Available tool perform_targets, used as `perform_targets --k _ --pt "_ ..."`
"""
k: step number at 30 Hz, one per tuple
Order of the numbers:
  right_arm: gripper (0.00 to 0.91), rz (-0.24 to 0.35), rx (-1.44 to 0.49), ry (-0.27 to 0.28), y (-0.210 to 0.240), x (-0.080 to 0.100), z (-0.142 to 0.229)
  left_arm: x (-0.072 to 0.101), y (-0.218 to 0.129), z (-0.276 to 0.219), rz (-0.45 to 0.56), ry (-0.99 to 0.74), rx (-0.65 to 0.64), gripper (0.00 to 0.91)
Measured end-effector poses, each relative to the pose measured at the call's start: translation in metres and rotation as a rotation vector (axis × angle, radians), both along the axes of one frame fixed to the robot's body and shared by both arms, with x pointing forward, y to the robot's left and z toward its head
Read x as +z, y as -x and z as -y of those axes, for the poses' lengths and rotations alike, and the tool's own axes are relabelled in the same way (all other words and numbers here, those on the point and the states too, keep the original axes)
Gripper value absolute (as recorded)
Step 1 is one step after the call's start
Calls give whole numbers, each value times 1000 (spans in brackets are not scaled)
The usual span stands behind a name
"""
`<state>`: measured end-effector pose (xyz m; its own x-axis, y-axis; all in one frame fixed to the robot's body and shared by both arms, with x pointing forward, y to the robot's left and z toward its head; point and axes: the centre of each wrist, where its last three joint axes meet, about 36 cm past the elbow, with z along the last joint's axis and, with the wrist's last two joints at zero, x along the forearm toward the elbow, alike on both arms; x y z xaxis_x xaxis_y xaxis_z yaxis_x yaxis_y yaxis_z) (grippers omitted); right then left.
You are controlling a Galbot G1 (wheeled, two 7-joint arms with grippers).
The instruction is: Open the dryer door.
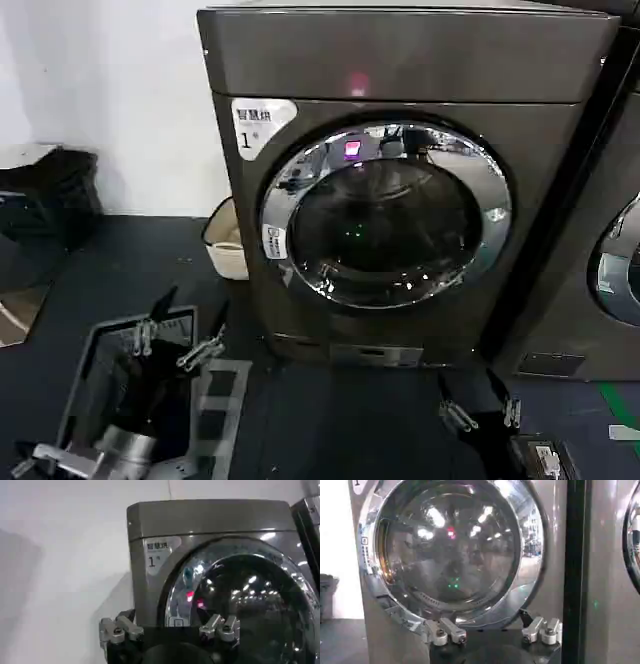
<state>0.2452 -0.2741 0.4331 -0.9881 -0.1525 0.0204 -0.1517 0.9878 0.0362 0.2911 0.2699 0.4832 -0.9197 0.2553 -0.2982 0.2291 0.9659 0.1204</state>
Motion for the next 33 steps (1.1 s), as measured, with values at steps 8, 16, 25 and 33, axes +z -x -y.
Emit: perform_targets --k 8,16,25,33 --pt "907 56 233 0 -59 17 58 7 6 -1 -2 -55 -40 907" --pt "907 114 414 116 -127 36 60 18 15 4 -25 -45 -59 907" --pt "907 124 611 184 -186 54 28 26 30 8 -15 -6 -61 907" --pt "907 115 706 218 -240 48 -7 25 38 11 -22 -12 -53 907"
